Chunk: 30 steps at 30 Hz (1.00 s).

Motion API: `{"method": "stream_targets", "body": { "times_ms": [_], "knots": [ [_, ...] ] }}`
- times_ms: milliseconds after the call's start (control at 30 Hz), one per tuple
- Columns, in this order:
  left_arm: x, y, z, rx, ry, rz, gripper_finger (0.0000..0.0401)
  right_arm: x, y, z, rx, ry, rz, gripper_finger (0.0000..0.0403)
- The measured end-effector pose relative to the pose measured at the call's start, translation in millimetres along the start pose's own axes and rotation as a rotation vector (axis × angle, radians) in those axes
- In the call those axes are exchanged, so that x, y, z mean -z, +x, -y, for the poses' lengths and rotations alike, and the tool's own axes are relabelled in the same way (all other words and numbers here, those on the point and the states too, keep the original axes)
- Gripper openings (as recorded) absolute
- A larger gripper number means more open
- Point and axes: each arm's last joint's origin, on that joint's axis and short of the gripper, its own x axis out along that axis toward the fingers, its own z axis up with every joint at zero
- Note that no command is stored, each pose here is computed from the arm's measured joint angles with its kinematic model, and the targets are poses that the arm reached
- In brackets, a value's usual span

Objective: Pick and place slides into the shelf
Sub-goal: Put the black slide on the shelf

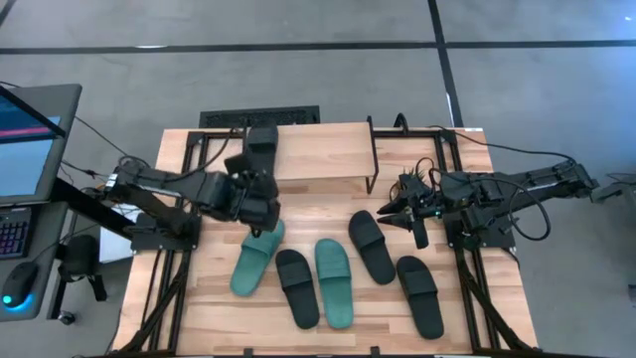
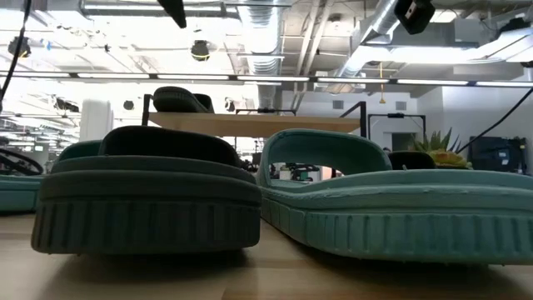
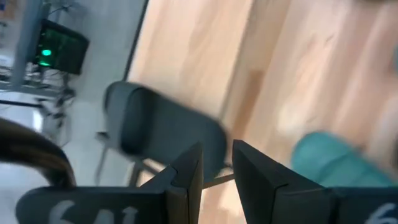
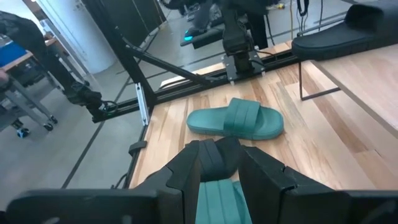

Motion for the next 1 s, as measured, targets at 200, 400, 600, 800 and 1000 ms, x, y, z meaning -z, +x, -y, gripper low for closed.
{"method": "stream_targets", "body": {
  "times_ms": [200, 400, 600, 800, 1000],
  "knots": [
    [4.8, -22.1, 28.3, 0.092, -0.103, 0.101, 0.0078, 0.0, 0.0, 0.0, 0.000, 0.000, 0.000, 0.0098],
    [9.5, -34.7, 68.0, 0.166, -0.081, 0.158, 0.0078, 0.0, 0.0, 0.0, 0.000, -0.008, 0.000, 0.0098],
    [11.9, -34.9, 108.8, 0.219, -0.065, 0.168, 0.0078, 0.1, -0.2, 0.0, 0.001, -0.009, -0.003, 0.0098],
    [15.6, -29.5, 145.1, 0.301, -0.110, 0.113, 0.0078, 0.6, -0.2, -0.3, -0.002, -0.009, -0.008, 0.0098],
    [20.2, -26.4, 178.3, 0.383, -0.149, 0.080, 0.0078, 0.7, -0.2, -0.5, -0.006, -0.009, -0.009, 0.0098]
  ]
}}
